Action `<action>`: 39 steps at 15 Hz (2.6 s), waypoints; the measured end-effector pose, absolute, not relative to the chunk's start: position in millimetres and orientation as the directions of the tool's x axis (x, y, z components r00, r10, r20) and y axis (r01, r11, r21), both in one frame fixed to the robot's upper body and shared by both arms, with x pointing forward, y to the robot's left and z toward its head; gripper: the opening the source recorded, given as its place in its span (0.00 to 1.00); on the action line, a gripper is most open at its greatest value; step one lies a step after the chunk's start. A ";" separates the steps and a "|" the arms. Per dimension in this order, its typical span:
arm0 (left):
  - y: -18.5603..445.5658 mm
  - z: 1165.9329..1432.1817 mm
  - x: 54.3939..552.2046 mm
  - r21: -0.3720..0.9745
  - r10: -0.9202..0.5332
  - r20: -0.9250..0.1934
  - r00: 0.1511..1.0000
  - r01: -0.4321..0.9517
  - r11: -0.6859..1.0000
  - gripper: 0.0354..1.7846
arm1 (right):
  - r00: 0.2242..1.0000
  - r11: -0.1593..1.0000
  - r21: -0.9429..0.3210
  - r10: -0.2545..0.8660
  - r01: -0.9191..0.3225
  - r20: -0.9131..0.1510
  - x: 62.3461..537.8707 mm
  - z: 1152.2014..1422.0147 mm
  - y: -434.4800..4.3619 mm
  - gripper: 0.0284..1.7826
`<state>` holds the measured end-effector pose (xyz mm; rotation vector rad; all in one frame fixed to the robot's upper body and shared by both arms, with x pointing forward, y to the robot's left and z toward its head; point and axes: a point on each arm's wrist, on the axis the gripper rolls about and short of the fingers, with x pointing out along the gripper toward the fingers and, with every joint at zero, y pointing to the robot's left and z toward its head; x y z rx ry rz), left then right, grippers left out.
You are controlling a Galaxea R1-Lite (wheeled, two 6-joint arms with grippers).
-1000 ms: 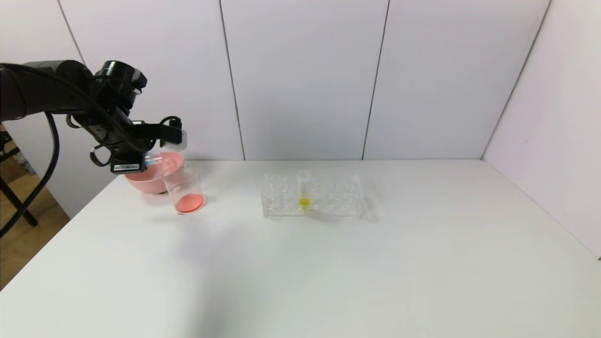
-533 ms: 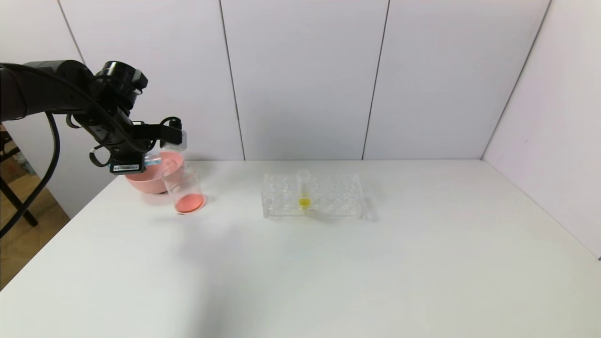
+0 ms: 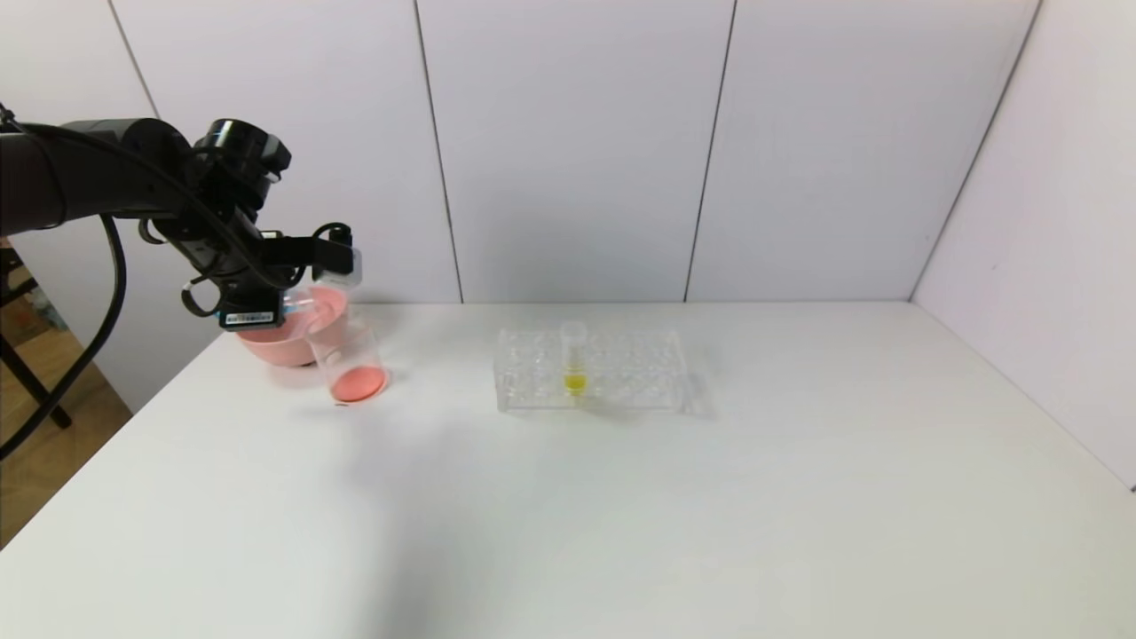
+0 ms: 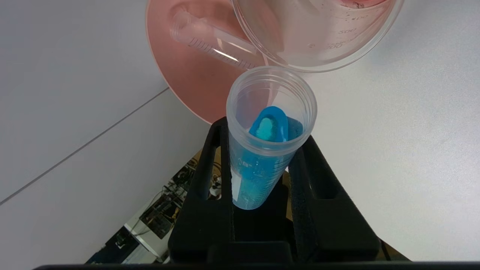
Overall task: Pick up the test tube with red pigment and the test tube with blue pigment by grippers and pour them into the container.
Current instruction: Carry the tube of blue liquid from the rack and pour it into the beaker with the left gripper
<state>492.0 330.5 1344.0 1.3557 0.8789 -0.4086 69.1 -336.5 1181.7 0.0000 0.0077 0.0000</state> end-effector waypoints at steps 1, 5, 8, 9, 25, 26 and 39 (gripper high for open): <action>330.1 1343.4 492.4 0.667 0.226 -0.744 0.629 0.715 0.209 0.23 | 1.000 1.000 0.000 0.000 0.000 -0.008 69.1 1181.7 -336.5 1.00; 329.5 1342.1 493.2 0.666 0.231 -0.745 0.626 0.717 0.207 0.23 | 1.000 1.000 0.000 0.000 0.000 -0.008 69.1 1181.7 -336.5 1.00; 330.0 1342.1 493.2 0.666 0.233 -0.745 0.626 0.716 0.207 0.23 | 1.000 1.000 0.000 0.000 0.000 -0.008 69.1 1181.7 -336.5 1.00; 329.8 1341.9 493.3 0.666 0.233 -0.745 0.625 0.717 0.206 0.23 | 1.000 1.000 0.000 0.000 0.000 -0.008 69.1 1181.7 -336.5 1.00; 327.2 1339.6 493.6 0.661 0.254 -0.749 0.612 0.717 0.221 0.23 | 1.000 1.000 0.000 0.000 0.000 -0.008 69.1 1181.7 -336.5 1.00; 327.2 1339.8 493.6 0.662 0.254 -0.748 0.613 0.716 0.222 0.23 | 1.000 1.000 0.000 0.000 0.000 -0.008 69.1 1181.7 -336.5 1.00; 321.9 1333.8 497.1 0.672 0.345 -0.730 0.590 0.712 0.205 0.23 | 1.000 1.000 0.000 0.000 0.000 -0.008 69.1 1181.7 -336.5 1.00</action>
